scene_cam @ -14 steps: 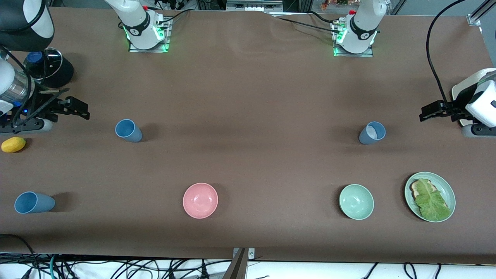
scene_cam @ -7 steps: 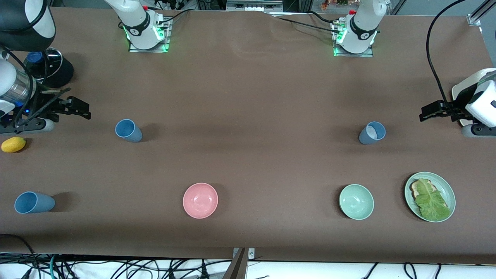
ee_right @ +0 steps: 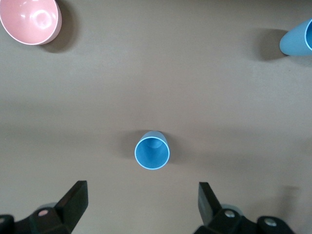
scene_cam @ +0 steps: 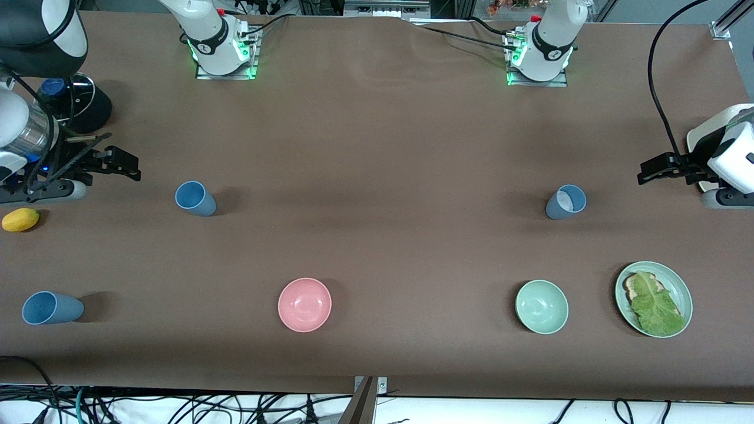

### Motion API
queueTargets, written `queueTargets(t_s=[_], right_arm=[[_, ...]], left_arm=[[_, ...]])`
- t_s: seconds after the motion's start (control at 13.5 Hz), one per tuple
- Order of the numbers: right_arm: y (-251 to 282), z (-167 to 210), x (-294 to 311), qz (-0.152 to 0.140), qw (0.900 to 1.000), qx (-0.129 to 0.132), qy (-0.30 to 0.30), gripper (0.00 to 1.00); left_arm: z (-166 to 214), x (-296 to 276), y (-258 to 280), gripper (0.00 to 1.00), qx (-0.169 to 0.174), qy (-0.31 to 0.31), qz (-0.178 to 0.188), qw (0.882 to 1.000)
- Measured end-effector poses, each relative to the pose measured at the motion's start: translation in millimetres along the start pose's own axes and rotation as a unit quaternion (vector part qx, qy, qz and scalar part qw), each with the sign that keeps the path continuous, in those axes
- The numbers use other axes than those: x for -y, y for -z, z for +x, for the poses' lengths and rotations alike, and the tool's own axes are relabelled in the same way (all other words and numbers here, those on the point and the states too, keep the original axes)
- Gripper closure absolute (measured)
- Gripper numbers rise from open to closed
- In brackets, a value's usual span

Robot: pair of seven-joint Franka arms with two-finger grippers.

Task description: Stack blue cups with both arms

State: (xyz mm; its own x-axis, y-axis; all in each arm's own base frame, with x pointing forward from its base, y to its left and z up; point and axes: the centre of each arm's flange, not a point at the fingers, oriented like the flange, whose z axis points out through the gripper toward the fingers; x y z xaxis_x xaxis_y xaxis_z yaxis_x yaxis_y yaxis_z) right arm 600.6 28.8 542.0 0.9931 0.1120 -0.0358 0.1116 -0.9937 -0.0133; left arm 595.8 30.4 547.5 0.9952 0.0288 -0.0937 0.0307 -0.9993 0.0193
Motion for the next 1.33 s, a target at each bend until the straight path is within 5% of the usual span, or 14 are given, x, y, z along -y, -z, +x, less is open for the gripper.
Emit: queueTargets(t_s=[1.33], right_arm=[[-5.0,1.6,-6.6,0.0,1.0,0.004,-0.005,0.0]], left_arm=[[0.3,0.0,-0.6,0.0,0.001,0.0,0.0,1.0]])
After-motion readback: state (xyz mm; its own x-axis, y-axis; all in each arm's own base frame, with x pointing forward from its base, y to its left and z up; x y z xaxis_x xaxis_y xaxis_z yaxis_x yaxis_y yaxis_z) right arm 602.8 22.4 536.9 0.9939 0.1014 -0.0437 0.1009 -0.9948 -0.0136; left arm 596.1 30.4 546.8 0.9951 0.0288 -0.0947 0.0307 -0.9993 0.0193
